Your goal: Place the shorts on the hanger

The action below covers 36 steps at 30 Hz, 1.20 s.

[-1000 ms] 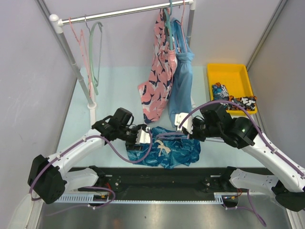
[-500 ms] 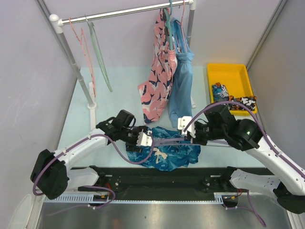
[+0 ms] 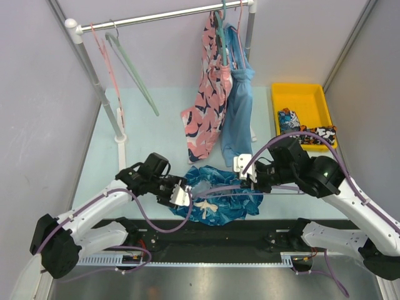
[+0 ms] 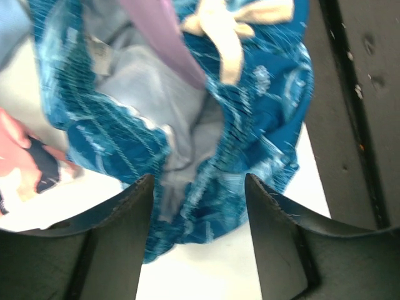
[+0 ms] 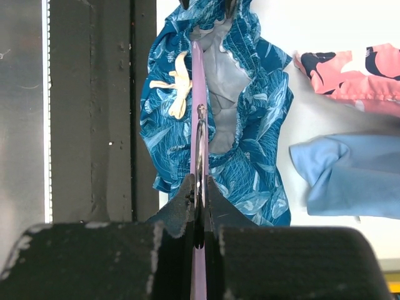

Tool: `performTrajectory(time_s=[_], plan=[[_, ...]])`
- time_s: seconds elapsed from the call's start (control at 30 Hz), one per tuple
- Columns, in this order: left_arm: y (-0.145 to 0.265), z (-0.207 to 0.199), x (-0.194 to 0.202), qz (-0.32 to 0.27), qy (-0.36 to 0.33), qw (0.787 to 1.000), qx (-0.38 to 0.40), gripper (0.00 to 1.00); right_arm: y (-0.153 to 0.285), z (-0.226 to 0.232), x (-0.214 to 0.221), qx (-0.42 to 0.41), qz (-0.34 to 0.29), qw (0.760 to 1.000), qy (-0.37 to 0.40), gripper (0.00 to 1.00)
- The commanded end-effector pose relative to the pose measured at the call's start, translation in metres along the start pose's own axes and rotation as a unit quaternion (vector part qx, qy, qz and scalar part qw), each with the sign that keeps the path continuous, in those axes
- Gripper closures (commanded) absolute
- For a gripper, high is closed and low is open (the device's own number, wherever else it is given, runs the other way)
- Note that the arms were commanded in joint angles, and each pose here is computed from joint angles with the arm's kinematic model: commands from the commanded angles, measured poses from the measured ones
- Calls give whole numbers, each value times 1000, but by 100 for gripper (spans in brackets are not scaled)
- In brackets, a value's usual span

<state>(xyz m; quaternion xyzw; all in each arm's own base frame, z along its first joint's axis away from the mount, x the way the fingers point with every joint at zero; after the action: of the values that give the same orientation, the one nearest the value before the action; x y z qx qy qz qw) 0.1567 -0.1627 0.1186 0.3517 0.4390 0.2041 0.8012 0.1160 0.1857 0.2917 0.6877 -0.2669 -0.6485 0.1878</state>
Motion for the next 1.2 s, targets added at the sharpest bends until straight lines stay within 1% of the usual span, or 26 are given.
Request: performTrajectory(time_s=[0.0, 0.07, 0.1, 0.13, 0.17, 0.2, 0.3, 0.47, 0.6, 0.7, 0.77, 0.9, 0.97, 1.0, 1.03, 1.07, 1.1, 1.13, 1.17], plan=[[-2, -10, 3, 3, -24, 1000, 9, 34, 0, -1, -8, 1, -18, 1000, -5, 100], [-2, -9, 4, 6, -26, 1000, 5, 35, 0, -4, -8, 9, -17, 1000, -9, 100], [-4, -10, 6, 8, -24, 1000, 9, 37, 0, -5, -9, 16, -19, 1000, -12, 100], [-4, -10, 7, 12, -23, 1000, 9, 45, 0, -8, -11, 25, -21, 999, -16, 100], [-4, -11, 8, 14, -20, 1000, 13, 49, 0, -16, -14, 51, -27, 998, -30, 100], [-4, -12, 8, 16, -18, 1000, 17, 56, 1, -20, -17, 66, -32, 997, -36, 100], [0, -9, 3, 12, -18, 1000, 11, 64, 0, -29, -24, 92, -44, 993, -53, 100], [8, -1, -7, -1, -2, 1000, -6, 68, -16, -28, -25, 65, -35, 995, -63, 100], [13, 4, -12, -3, 9, 1000, -15, 76, -27, -26, -28, 43, -34, 997, -62, 100], [16, 7, -14, -3, 20, 999, -27, 78, -34, -24, -27, 26, -27, 997, -62, 100], [18, 8, -17, -8, 23, 999, -32, 78, -40, -25, -26, 22, -25, 997, -65, 100], [23, 10, -22, -13, 28, 999, -41, 84, -54, -30, -30, 19, -32, 997, -64, 100], [26, 11, -20, -1, 43, 998, -49, 82, -62, -31, -28, 15, -27, 998, -56, 100], [27, 14, -16, 11, 55, 997, -60, 73, -65, -32, -26, 13, -22, 998, -57, 100], [29, 16, -8, 26, 83, 994, -72, 67, -69, -32, -24, 9, -18, 998, -56, 100], [32, 18, -2, 35, 92, 992, -77, 58, -70, -32, -23, 7, -17, 998, -53, 100], [34, 15, 4, 39, 105, 991, -68, 44, -71, -31, -22, 6, -16, 998, -53, 100], [40, 18, 15, 47, 113, 989, -76, 40, -72, -32, -22, 5, -16, 998, -53, 100], [41, 18, 18, 43, 117, 989, -76, 37, -72, -32, -22, 6, -18, 998, -52, 100]])
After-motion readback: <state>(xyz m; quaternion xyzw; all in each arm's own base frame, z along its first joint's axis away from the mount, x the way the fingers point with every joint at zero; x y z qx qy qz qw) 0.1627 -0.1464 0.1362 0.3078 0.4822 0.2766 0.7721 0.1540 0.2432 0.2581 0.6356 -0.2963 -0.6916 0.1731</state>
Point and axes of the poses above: each gripper's point midway between its finger pads, its own y axis back along the fingers, its own z axis along the line the jaws close on, x = y × z, the point moved 4 cm from there along y, back along the fingers, and after that the axes turned 7 degrees about -y, right-handed, at the moved point
